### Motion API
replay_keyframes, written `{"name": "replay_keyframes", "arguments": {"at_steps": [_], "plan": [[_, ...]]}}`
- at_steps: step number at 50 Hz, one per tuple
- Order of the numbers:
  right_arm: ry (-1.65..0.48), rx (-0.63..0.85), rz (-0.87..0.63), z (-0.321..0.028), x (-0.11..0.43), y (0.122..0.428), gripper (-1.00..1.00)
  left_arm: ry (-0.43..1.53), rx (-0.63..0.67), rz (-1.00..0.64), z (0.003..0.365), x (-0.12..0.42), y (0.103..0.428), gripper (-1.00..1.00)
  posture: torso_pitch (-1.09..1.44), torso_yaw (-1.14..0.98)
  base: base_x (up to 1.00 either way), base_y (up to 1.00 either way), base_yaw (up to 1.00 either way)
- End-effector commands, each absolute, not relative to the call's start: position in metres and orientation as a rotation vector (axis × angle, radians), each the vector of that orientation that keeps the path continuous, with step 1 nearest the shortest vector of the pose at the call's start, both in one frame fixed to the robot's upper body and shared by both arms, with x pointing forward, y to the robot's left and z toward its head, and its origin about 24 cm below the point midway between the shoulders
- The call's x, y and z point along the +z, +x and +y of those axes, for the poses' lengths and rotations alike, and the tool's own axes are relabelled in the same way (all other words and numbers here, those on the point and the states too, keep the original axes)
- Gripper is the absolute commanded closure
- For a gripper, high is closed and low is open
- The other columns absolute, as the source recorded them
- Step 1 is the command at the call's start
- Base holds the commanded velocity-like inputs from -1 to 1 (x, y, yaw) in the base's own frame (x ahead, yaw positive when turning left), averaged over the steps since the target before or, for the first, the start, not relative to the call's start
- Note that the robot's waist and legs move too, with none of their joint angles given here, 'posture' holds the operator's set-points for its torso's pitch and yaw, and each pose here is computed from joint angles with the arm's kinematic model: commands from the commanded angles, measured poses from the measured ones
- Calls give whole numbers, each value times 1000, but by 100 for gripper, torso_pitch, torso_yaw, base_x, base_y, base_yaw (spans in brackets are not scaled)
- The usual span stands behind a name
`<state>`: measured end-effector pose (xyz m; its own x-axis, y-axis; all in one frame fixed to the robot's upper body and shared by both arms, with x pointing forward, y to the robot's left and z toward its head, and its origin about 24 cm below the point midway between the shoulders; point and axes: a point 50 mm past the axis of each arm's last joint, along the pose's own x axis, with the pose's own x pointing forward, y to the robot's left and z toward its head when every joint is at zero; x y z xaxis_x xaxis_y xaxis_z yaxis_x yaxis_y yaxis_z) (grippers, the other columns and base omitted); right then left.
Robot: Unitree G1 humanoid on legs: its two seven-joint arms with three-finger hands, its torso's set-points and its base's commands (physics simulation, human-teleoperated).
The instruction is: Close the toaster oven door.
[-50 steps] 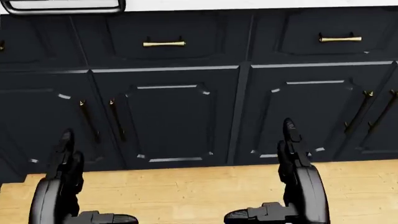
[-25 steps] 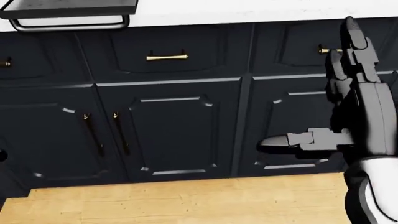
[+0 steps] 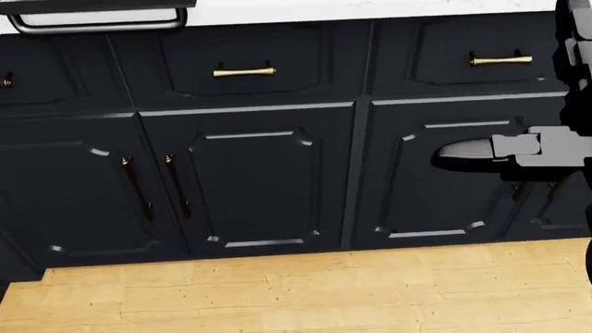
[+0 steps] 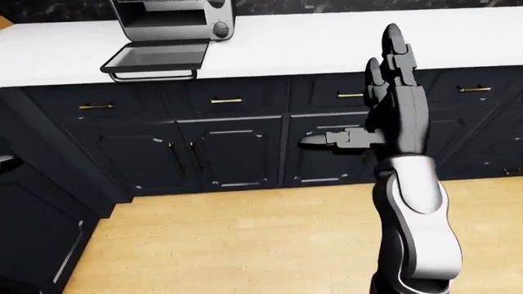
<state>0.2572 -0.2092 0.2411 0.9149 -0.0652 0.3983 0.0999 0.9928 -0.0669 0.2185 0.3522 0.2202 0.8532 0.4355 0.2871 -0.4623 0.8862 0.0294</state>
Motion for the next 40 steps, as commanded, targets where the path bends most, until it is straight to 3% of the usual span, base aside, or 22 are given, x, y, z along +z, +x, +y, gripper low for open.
{"name": "replay_keyframes", "arguments": {"at_steps": [1,40], "plan": [[-100,-76,-488,-207,256,252,-100,127,465,-375,350,241,214,-100,0,0,0,0,0],[-83,-39,-502,-202,263,246,-100,145,488,-392,355,248,212,-100,0,0,7,4,0]]}}
